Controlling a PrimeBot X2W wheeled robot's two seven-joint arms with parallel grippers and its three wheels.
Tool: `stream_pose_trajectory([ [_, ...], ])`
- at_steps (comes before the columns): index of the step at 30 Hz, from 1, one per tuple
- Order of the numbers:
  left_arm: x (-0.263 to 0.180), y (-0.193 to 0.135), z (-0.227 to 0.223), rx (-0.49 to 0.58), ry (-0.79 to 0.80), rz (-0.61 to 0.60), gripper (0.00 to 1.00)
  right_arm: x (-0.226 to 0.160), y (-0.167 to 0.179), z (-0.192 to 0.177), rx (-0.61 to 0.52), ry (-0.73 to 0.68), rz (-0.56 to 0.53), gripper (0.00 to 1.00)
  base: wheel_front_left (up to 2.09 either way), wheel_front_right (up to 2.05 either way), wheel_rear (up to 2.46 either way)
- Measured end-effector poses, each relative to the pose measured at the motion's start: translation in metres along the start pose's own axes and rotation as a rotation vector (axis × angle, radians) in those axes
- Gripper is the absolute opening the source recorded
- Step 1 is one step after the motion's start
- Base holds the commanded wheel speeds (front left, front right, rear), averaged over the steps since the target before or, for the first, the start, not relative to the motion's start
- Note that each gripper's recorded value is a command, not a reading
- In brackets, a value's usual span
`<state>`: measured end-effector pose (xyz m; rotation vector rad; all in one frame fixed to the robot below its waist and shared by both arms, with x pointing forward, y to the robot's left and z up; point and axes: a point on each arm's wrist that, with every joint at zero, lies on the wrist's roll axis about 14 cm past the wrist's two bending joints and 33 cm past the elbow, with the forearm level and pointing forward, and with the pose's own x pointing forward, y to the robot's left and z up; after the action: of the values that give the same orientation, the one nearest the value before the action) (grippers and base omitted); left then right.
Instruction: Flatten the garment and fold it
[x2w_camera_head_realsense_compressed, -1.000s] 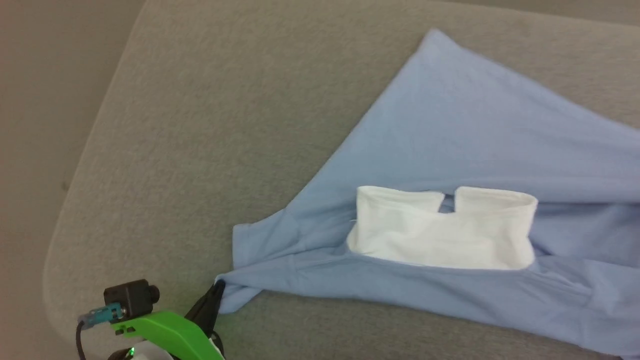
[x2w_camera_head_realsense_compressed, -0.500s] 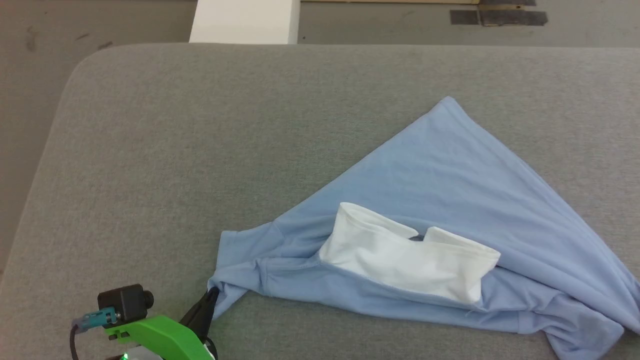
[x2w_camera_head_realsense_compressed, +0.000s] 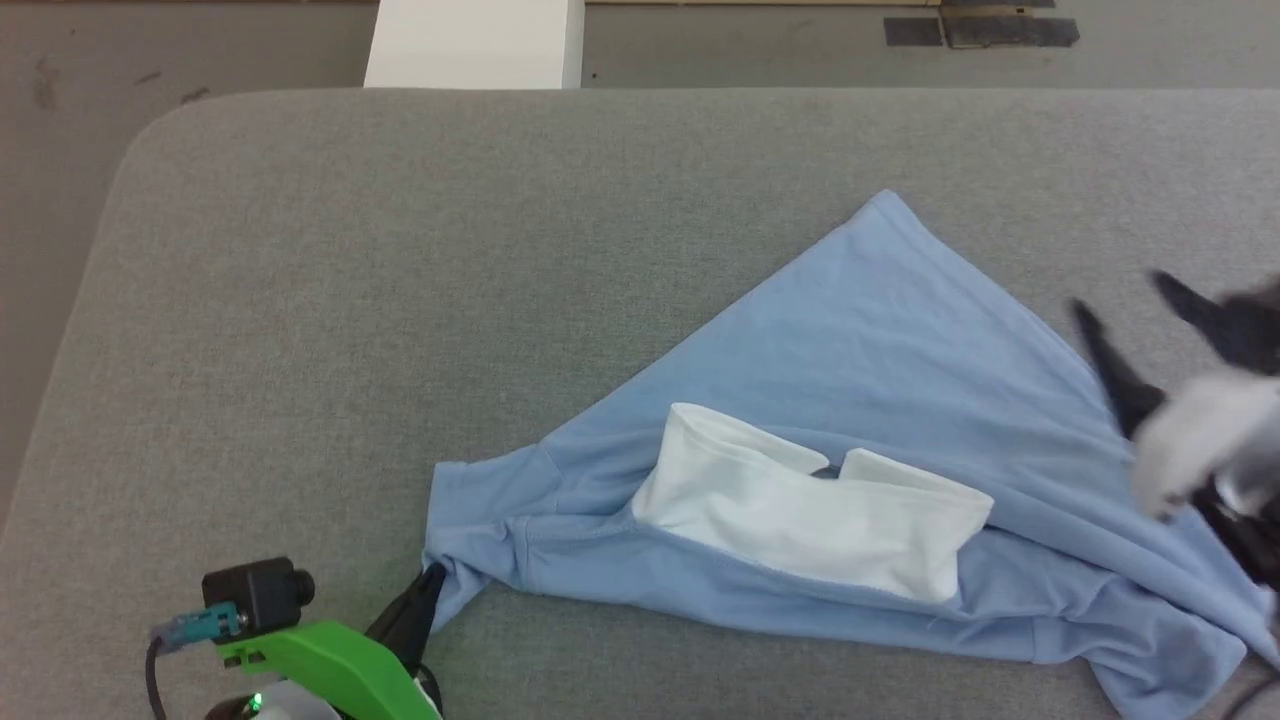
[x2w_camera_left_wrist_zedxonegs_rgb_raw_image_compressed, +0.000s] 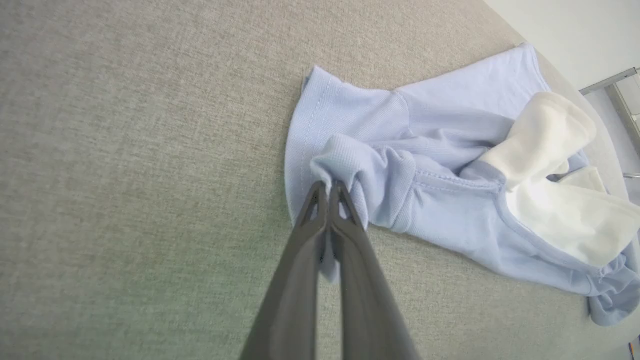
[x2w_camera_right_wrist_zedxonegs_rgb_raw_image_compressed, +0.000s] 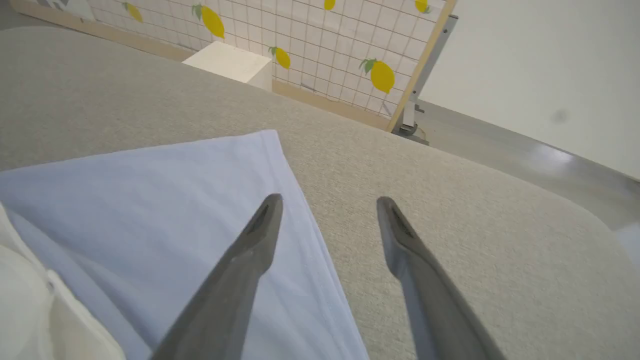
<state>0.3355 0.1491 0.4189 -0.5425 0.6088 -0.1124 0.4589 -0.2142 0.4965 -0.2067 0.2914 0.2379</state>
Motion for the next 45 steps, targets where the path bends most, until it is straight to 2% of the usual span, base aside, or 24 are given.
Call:
stream_pose_trajectory([
  [3,0.003,0.0,0.004,0.0,-0.006,-0.001,0.0,0.033,0.031,0.013,-0.056,-0.012,0.12,1.0,0.0,0.0,0.0],
  [6,0.006,0.0,0.008,-0.005,-0.017,-0.004,0.0,0.063,0.048,0.02,-0.117,0.016,0.187,1.0,0.0,0.0,0.0],
  [10,0.008,0.004,0.005,-0.023,-0.016,0.006,0.0,0.1,0.054,0.019,-0.174,0.112,0.221,1.0,0.0,0.0,0.0],
  [14,0.011,0.009,0.002,-0.048,-0.016,0.018,0.0,0.132,0.044,0.014,-0.205,0.224,0.206,1.0,0.0,0.0,0.0],
  [21,0.016,0.019,-0.001,-0.084,-0.034,0.047,0.0,0.17,0.045,-0.014,-0.181,0.435,0.214,1.0,0.0,0.0,0.0],
  [28,0.016,0.037,-0.005,-0.106,-0.039,0.107,0.0,0.189,0.065,-0.062,-0.148,0.684,0.269,1.0,0.0,0.0,0.0],
  [29,0.016,0.04,-0.005,-0.109,-0.039,0.114,0.0,0.19,0.066,-0.065,-0.145,0.714,0.275,0.61,0.0,0.0,0.0],
  [30,0.016,0.042,-0.006,-0.112,-0.037,0.125,0.0,0.191,0.068,-0.067,-0.132,0.749,0.281,0.34,0.0,0.0,0.0],
  [31,0.015,0.045,-0.007,-0.115,-0.041,0.134,0.0,0.192,0.069,-0.069,-0.125,0.778,0.287,0.24,0.0,0.0,0.0],
  [32,0.015,0.047,-0.008,-0.118,-0.04,0.143,0.0,0.193,0.07,-0.07,-0.129,0.796,0.292,0.0,0.0,0.0,0.0],
  [37,0.015,0.048,-0.007,-0.123,-0.048,0.149,0.0,0.194,0.083,-0.063,-0.146,0.766,0.327,0.0,0.0,0.0,0.0],
  [45,0.006,0.048,0.005,-0.093,-0.082,0.143,0.0,0.169,0.101,-0.039,-0.135,0.463,0.394,0.0,0.0,0.0,0.0],
])
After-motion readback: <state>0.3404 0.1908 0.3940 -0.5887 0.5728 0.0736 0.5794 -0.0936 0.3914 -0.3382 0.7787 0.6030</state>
